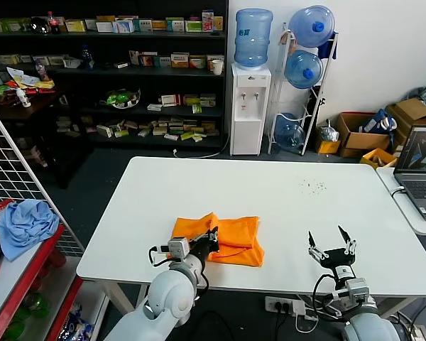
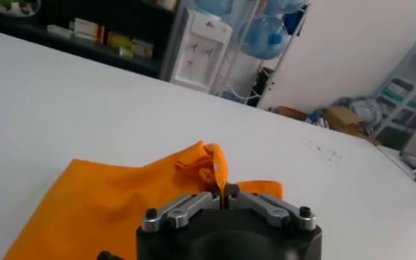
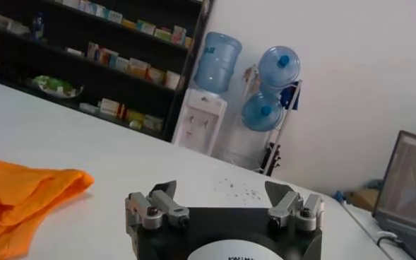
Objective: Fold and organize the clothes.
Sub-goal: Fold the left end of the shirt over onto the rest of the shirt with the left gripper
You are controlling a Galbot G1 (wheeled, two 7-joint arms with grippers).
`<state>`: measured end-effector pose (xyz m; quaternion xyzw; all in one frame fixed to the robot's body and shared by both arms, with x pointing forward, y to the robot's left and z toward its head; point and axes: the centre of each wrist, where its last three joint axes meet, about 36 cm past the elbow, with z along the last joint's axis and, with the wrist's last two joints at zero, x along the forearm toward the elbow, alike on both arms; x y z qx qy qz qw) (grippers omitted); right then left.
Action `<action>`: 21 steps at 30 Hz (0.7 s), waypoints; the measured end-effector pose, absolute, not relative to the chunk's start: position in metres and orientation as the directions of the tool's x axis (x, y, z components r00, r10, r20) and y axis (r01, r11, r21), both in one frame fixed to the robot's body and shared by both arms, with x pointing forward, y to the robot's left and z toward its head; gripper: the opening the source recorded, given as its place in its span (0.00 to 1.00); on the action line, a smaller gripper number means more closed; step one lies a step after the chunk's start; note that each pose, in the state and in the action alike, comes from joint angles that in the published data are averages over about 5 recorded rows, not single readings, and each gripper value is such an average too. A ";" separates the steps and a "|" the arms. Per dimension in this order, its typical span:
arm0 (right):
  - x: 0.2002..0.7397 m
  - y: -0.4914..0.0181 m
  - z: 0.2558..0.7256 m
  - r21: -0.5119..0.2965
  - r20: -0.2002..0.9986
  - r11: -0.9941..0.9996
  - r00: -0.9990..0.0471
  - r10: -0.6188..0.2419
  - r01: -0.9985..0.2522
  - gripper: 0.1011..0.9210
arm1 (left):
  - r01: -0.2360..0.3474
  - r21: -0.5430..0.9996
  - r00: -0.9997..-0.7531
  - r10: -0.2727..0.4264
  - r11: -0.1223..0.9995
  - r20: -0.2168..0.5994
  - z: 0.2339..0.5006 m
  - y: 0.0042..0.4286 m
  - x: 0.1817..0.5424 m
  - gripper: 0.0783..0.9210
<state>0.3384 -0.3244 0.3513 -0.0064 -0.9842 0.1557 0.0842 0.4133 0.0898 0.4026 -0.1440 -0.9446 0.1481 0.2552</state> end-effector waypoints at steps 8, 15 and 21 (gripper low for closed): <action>0.341 -0.324 0.346 -0.303 0.167 0.953 -0.985 0.038 -0.015 0.88 | 0.219 -0.409 -0.806 0.400 0.886 0.436 0.395 0.045 0.418 0.08; 0.345 -0.320 0.345 -0.299 0.171 0.954 -0.985 0.027 -0.026 0.88 | 0.238 -0.447 -0.799 0.436 0.862 0.415 0.390 0.024 0.416 0.29; 0.348 -0.314 0.345 -0.299 0.174 0.953 -0.985 0.012 -0.041 0.88 | 0.244 -0.464 -0.813 0.441 0.851 0.381 0.388 0.025 0.415 0.50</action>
